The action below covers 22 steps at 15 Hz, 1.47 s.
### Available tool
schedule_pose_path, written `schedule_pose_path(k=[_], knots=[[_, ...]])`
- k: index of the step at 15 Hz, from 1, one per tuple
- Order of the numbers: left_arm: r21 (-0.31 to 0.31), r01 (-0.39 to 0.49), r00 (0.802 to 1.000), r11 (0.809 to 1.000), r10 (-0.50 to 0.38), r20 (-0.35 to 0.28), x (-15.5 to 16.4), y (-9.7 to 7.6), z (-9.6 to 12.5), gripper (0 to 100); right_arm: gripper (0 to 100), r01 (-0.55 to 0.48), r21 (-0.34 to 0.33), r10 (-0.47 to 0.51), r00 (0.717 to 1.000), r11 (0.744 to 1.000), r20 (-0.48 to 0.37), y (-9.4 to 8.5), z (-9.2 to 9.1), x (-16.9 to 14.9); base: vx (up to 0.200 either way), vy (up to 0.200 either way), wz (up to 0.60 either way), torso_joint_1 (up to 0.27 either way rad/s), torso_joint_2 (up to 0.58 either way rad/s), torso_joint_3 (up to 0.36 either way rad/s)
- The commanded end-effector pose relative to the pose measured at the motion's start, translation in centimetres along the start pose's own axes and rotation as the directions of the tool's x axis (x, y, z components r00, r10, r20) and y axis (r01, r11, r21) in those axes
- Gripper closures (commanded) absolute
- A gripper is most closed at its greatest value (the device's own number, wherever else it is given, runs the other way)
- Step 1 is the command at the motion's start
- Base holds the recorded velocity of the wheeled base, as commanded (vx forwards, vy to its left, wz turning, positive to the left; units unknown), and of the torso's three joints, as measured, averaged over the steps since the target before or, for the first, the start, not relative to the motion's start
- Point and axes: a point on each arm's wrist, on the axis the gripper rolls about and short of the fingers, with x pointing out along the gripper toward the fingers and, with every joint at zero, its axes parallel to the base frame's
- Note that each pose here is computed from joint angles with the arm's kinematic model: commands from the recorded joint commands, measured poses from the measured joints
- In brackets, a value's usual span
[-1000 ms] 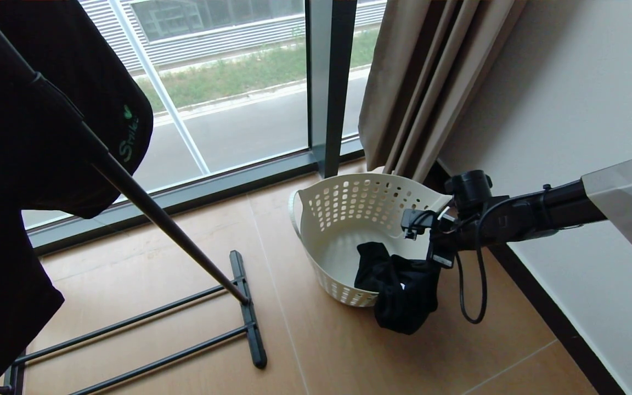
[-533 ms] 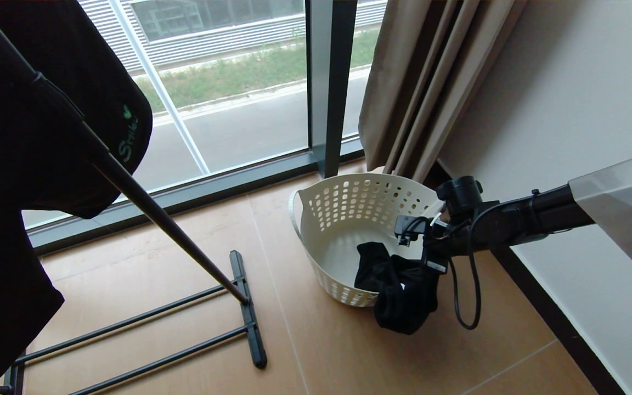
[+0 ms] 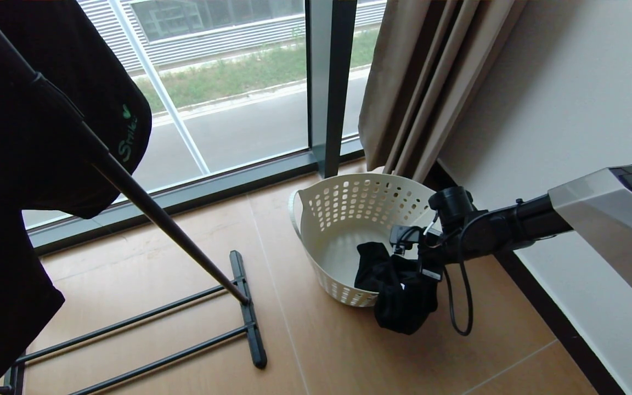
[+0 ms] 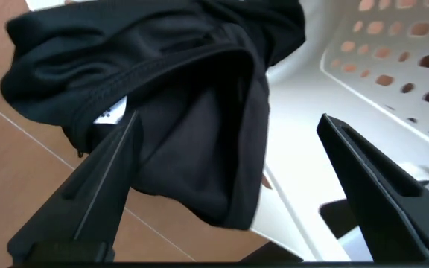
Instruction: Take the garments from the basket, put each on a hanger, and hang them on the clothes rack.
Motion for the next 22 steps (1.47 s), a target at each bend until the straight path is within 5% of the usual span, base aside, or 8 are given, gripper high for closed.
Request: schedule_pose_path(k=[1,14,15,19,22], knots=[[0.000,0.000,1.000,1.000,0.000,0.000,0.0,0.0,0.0,0,0,-0.014,0.001,0.015,1.000,1.000,-0.010,0.2,-0.3,1.0,0.000,0.000,0.00,0.000,0.00,0.000],[0.000,0.000,1.000,1.000,0.000,0.000,0.0,0.0,0.0,0,0,0.030,0.022,-0.030,1.000,0.999,-0.003,-1.8,-0.9,6.1,0.000,0.000,0.00,0.000,0.00,0.000],[0.000,0.000,1.000,1.000,0.000,0.000,0.0,0.0,0.0,0,100,0.035,0.023,-0.035,0.999,0.999,0.000,-2.0,-0.8,6.3,0.000,0.000,0.00,0.000,0.00,0.000],[0.000,0.000,1.000,1.000,0.000,0.000,0.0,0.0,0.0,0,100,0.051,0.035,-0.052,0.999,0.998,0.009,-2.5,-0.4,5.5,0.000,0.000,0.00,0.000,0.00,0.000],[0.000,0.000,1.000,1.000,0.000,0.000,0.0,0.0,0.0,0,100,0.034,0.076,-0.035,0.999,0.997,0.007,-3.8,1.1,-0.3,0.000,0.000,0.00,0.000,0.00,0.000]])
